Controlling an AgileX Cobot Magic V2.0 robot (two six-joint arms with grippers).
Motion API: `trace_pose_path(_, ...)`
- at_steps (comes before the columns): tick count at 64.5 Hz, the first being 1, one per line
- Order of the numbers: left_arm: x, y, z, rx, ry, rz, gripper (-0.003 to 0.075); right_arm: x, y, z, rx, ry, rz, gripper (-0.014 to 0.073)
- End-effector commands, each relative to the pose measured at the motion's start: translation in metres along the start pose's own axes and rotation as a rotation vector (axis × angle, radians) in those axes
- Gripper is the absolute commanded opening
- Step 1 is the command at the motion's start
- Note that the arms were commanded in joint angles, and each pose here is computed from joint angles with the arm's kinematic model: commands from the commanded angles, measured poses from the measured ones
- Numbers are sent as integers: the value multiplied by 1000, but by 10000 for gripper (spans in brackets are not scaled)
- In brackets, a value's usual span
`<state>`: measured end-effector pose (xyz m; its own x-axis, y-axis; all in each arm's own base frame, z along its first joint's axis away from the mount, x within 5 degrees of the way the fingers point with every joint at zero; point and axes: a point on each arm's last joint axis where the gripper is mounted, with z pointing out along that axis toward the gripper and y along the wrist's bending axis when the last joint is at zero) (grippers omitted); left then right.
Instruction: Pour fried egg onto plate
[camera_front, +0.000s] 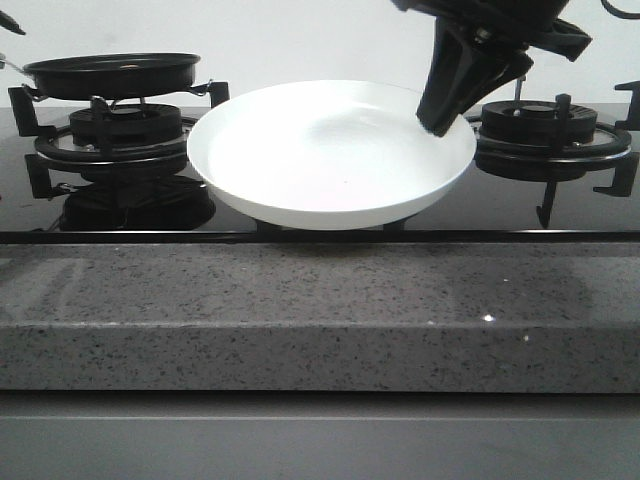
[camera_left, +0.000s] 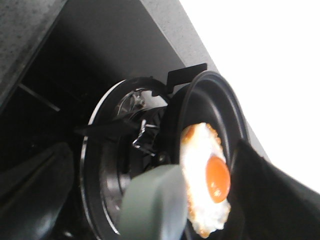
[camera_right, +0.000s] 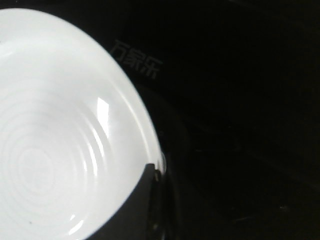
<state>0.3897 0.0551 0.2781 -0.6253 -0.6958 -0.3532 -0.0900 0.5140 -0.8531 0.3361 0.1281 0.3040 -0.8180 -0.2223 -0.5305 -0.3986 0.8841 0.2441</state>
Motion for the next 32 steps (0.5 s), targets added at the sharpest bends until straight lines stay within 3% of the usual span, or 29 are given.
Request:
trace_pose_path(1, -9, -31, -14, 99, -50, 22, 621, -10, 7, -25, -11, -111, -9, -61)
trace_pose_path(6, -11, -31, -16, 100, -58, 22, 578, -10, 7, -25, -11, -111, -9, -61)
trace_pose_path(32, -11, -30, -18, 112, -42, 21, 178, -10, 7, -25, -11, -111, -9, -61)
